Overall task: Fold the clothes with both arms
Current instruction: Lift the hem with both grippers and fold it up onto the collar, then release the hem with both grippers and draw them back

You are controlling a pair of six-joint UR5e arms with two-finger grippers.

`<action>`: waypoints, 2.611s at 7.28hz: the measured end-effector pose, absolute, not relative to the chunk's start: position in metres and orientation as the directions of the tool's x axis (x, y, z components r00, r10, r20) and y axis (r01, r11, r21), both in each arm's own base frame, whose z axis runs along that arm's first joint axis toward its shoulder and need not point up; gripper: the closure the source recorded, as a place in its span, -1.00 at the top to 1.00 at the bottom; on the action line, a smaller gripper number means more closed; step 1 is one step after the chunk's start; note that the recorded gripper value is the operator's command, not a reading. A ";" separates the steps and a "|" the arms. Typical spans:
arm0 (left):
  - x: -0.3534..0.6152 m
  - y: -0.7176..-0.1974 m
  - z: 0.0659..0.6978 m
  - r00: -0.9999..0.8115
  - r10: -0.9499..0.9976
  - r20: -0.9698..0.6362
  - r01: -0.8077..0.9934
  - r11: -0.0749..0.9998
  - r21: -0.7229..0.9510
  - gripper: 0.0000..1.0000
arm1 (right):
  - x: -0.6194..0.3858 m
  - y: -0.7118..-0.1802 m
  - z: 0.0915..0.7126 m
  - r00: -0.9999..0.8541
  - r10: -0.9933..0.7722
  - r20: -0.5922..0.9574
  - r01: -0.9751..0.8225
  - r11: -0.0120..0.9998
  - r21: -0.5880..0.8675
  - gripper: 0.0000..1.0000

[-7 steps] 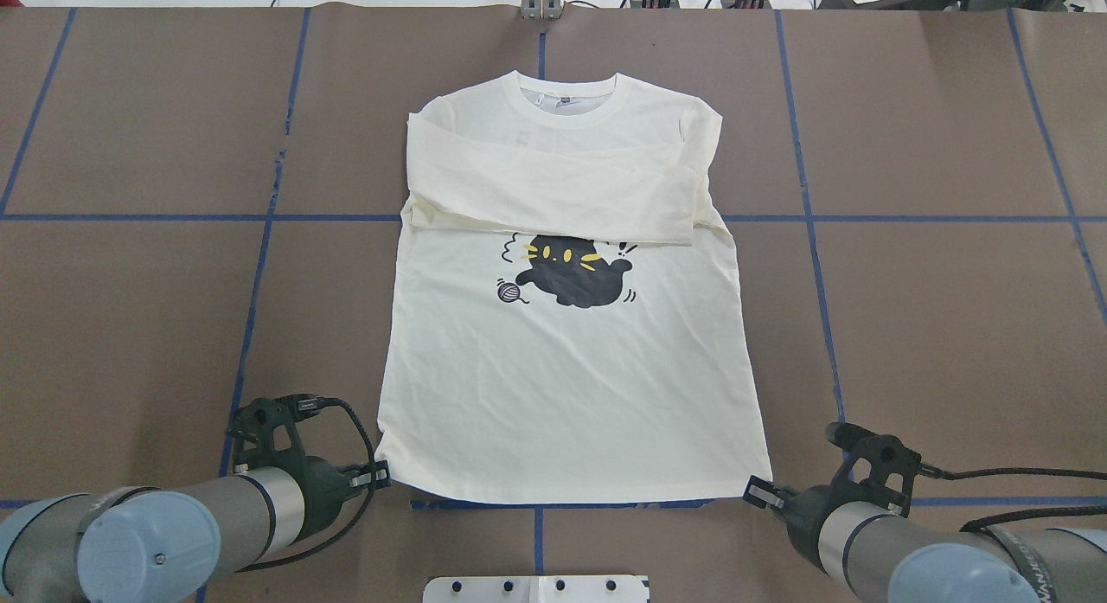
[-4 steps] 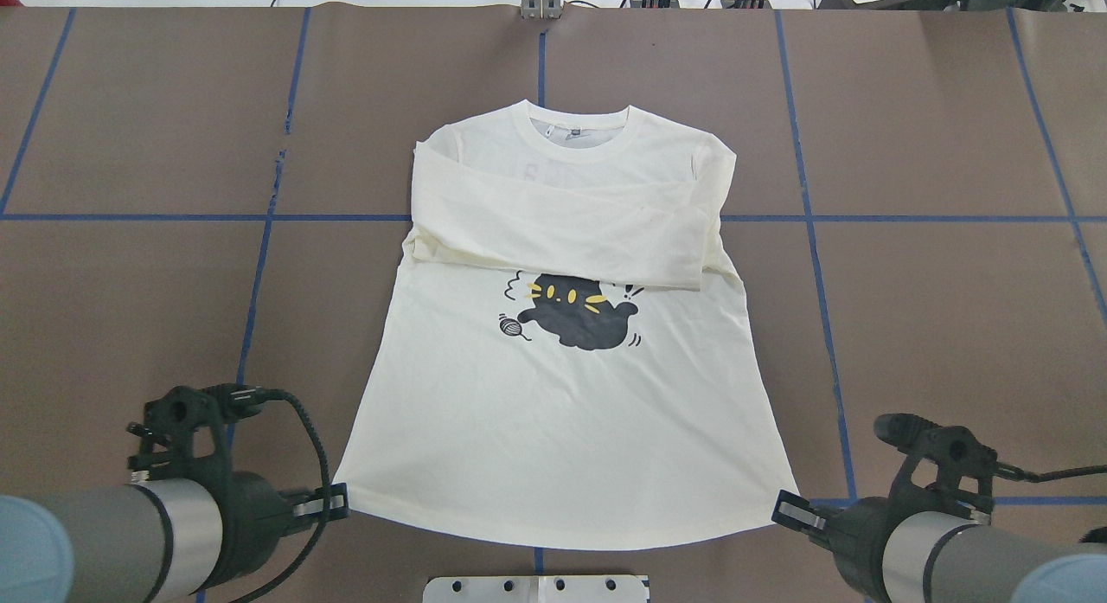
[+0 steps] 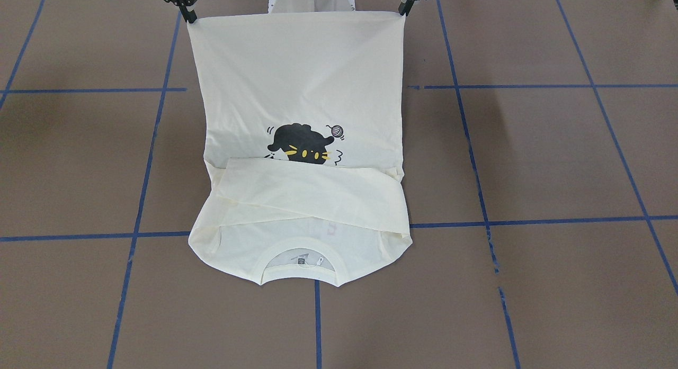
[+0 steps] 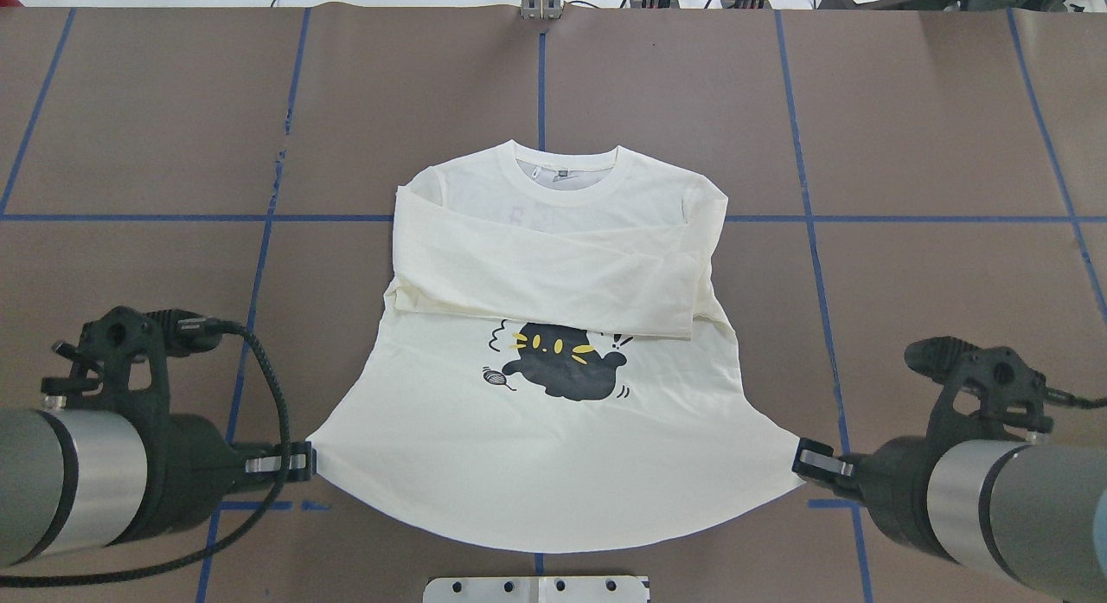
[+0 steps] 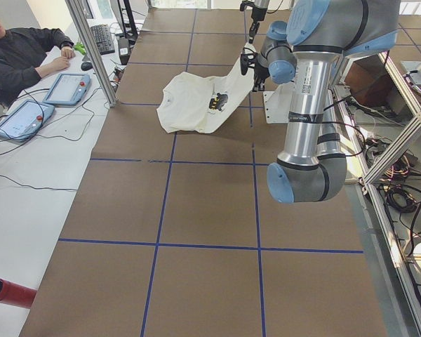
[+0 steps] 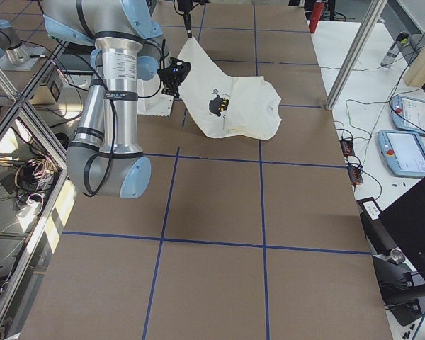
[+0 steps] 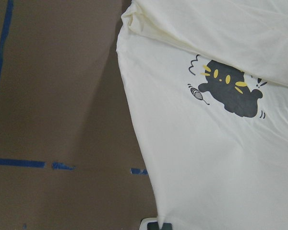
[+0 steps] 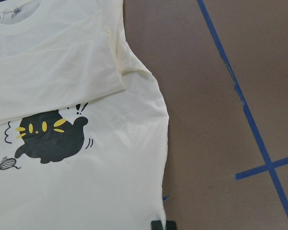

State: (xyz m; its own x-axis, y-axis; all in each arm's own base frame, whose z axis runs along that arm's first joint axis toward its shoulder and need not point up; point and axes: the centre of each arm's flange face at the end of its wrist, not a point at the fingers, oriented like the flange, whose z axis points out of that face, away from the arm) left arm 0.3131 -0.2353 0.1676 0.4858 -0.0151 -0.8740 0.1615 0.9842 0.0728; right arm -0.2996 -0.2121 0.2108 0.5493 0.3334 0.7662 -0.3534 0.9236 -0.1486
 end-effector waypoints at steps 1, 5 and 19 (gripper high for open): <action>0.310 -0.269 0.163 0.508 0.024 -0.861 0.179 0.975 0.133 -1.00 | -0.302 -0.243 0.198 0.557 0.329 0.762 -0.362 0.923 -0.134 -1.00; 0.330 -0.429 0.178 0.639 0.050 -0.767 0.237 0.937 0.258 -1.00 | -0.320 -0.397 0.199 0.642 0.319 0.697 -0.403 0.914 -0.048 -1.00; 0.466 -0.553 0.299 0.681 0.166 -0.713 0.160 0.917 0.366 1.00 | -0.446 -0.574 0.324 0.685 0.262 0.680 -0.406 0.912 0.057 1.00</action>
State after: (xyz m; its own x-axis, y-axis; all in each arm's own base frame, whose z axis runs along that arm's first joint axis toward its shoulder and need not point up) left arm 0.4656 -0.5526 0.2986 0.6809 0.1663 -0.7132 0.1597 0.9167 0.3663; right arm -0.4456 -0.5739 0.3237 0.6847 0.2621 0.6801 -0.4061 0.9120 0.0574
